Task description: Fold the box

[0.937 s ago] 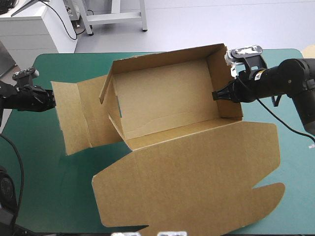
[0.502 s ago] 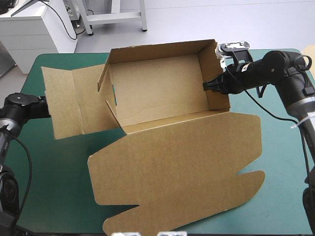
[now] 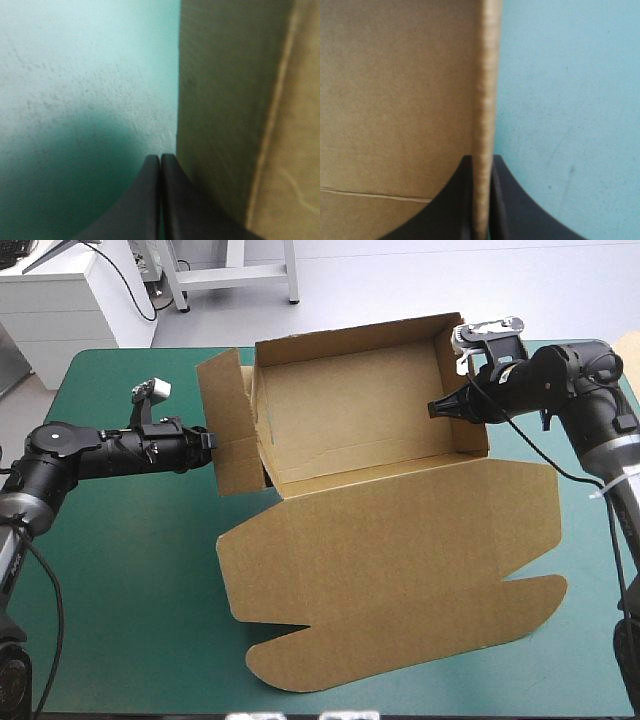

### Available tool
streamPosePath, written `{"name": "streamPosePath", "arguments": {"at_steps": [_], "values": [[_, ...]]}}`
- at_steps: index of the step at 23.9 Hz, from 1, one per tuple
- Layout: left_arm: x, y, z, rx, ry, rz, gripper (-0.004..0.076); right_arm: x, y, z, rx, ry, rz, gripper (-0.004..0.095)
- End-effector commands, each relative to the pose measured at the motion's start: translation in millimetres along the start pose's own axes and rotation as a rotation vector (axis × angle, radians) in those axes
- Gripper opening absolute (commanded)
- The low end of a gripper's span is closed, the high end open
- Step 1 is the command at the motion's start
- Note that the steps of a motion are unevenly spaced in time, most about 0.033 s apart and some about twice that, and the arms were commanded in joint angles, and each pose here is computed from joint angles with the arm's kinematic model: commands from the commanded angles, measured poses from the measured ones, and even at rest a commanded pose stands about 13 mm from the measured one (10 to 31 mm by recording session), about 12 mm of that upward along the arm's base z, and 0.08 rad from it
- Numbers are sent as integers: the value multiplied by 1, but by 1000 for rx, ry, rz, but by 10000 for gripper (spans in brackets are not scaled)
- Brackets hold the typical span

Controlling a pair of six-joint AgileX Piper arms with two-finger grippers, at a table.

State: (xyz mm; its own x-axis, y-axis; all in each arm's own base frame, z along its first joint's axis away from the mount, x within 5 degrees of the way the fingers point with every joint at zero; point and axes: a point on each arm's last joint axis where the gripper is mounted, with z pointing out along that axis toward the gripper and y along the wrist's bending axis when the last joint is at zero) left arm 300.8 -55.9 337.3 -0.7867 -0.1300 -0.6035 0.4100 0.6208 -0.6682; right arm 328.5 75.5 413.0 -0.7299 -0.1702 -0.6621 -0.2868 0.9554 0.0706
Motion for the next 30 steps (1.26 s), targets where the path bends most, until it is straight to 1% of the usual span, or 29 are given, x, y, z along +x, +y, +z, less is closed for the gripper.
{"name": "streamPosePath", "arguments": {"at_steps": [1, 7, 9, 10, 11, 12, 13, 14, 15, 18, 19, 25, 30], "values": [[-9, -29, -13, 92, -57, 48, -8, -12, 1, -26, 16, -132, 2, -2], [-20, -45, -22, 129, -55, 149, -1, -12, -1, -26, 35, -130, -8, -2], [-21, -46, -22, 130, -62, 180, 59, -12, -1, -26, 39, -130, -11, -2], [-21, -44, -21, 133, -55, 177, 132, -12, -2, -26, 47, -129, -15, -2], [-20, -43, -20, 136, -49, 173, 183, -12, -2, -26, 49, -129, -16, -1], [-19, -43, -18, 146, -34, 166, 296, -12, -2, -26, 49, -129, -16, -2], [-19, -43, -16, 148, -30, 159, 341, -12, -2, -26, 49, -129, -16, -2], [-18, -46, -11, 170, -18, 147, 433, -12, -2, -26, 51, -129, -17, -2], [-17, -50, -9, 196, -17, 143, 468, -12, -3, -26, 55, -128, -19, -2], [-18, -63, -13, 326, -15, 116, 471, -12, -4, -26, 69, -132, -26, -1], [-19, -65, -14, 336, -14, 120, 471, -12, -4, -26, 73, -133, -29, -1], [-17, -68, -12, 338, 8, 130, 471, -12, -4, -26, 70, -129, -18, 0], [-20, -77, -2, 342, -53, 166, 470, -11, -4, -29, 77, -134, 15, 0]]}}
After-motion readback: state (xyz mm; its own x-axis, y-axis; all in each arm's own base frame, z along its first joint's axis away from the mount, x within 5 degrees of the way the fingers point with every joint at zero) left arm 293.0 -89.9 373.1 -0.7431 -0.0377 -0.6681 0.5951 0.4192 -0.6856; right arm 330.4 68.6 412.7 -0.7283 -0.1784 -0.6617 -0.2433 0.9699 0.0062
